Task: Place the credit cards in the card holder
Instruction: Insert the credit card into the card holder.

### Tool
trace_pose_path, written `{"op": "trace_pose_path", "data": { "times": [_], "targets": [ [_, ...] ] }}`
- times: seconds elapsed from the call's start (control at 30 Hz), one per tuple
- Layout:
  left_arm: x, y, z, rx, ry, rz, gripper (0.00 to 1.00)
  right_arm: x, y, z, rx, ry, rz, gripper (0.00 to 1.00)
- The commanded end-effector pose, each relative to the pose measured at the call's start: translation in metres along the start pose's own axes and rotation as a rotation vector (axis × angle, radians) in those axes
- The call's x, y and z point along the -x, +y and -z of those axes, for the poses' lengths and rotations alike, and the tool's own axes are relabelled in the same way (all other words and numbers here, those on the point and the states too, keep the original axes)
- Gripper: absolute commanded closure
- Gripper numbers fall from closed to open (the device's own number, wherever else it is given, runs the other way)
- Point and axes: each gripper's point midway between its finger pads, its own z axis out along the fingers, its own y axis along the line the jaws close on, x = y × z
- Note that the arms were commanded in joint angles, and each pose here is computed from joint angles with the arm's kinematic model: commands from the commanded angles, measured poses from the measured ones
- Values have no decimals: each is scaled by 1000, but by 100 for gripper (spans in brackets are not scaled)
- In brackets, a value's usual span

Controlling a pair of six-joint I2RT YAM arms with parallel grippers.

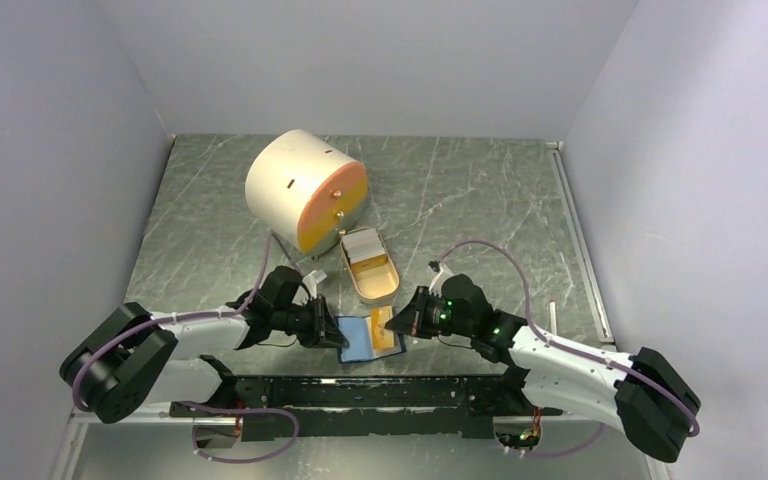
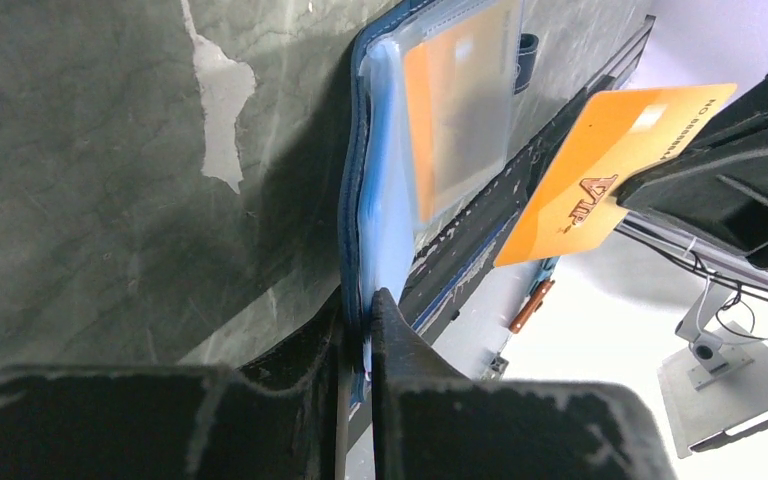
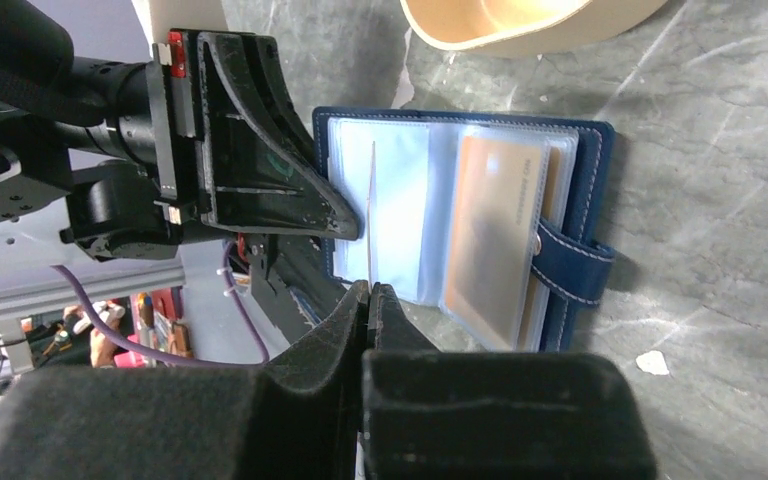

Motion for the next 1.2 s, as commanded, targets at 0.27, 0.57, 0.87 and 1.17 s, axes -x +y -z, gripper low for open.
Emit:
{"op": "trace_pose_path", "data": {
  "times": [0.27,0.57,0.87,1.17],
  "targets": [
    [-15,0,-5,-72,105,-36,87,-9,-18,-10,29,-40,-57,100],
    [-18,13,-8,-15,121,-14,83,-17,-30,-11,20,-38,-81,100],
    [-17,21,-10,22,118,-2,79,-30,-29,-20,34,14,-108,100],
    [-18,24,-11,29,116,3,82,-41,-22,-28,74,45,-119,100]
  ]
}}
